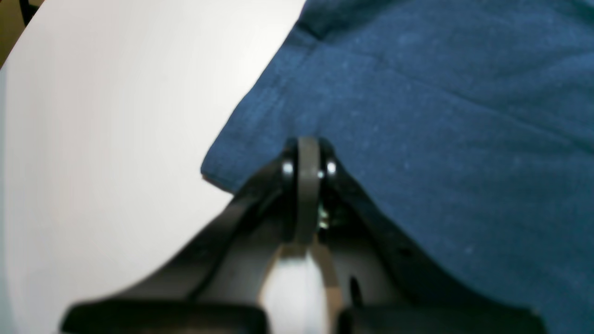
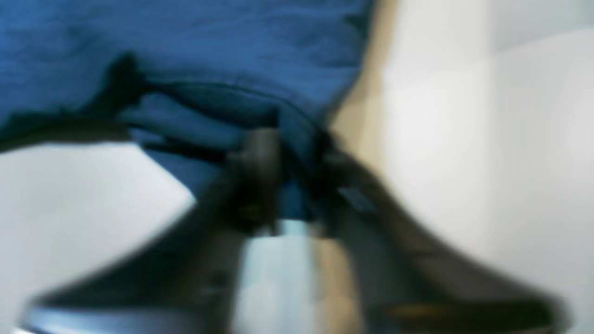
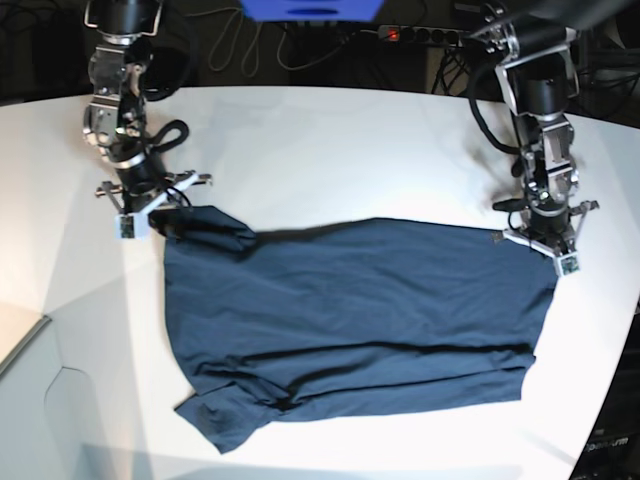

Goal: Layout the t-shirt on the table in an organized manner, then fold the t-shirt properly
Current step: 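Lower the shirt flat onto the table and pull it back with both grippers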

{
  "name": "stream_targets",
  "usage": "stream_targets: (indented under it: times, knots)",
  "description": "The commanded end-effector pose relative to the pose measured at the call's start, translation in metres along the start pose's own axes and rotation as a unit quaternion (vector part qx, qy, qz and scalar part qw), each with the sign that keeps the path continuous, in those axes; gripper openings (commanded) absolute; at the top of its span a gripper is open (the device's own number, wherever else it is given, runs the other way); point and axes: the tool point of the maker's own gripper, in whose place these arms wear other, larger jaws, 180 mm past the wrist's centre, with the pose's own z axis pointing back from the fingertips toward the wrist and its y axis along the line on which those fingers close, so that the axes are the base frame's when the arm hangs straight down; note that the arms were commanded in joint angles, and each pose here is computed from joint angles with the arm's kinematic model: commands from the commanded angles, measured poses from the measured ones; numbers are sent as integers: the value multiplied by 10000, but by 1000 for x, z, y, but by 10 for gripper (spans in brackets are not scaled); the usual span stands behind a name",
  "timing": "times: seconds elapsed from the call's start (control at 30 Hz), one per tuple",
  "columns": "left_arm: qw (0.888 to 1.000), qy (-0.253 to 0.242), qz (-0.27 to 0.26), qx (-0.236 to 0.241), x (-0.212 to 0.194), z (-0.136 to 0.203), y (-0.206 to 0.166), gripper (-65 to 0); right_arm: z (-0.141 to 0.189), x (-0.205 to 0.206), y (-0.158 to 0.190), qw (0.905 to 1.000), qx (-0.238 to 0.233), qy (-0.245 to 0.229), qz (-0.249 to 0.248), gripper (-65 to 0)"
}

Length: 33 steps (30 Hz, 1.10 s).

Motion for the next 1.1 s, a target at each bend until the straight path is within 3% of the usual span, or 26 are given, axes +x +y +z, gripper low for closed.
stream_targets:
  times: [0.0, 0.13, 0.33, 0.53, 0.7, 0.9, 0.97, 1.07]
  knots:
    - [9994, -337, -65, 94, 21, 2, 9, -650, 4, 11, 0, 9997, 38, -244, 19, -650]
    - [9962, -842, -161, 132, 49, 21, 15, -650, 26, 27, -1, 9985, -17, -482, 258, -650]
    - [9932, -1115, -299, 162, 66, 61, 20, -650, 66, 58, 3, 9931, -48, -885, 764, -650]
    - [9914, -1206, -483, 173, 61, 97, 27, -650, 88, 38, 0, 9938, -28, -586, 941, -650]
    - [9959, -905, -20, 45, 30, 108, 37, -650, 108, 13, -1, 9947, -4, -264, 995, -650]
    - [9949, -859, 414, 313, 24, 114, 70, -650, 113, -11, 1, 9958, 31, 53, 917, -650]
    - [9951, -849, 400, 326, 23, 114, 71, -650, 109, -15, -1, 9962, 19, 101, 865, -621]
    - [9958, -765, 406, 298, 18, 111, 69, -650, 109, -19, -6, 9960, -9, 160, 879, -518]
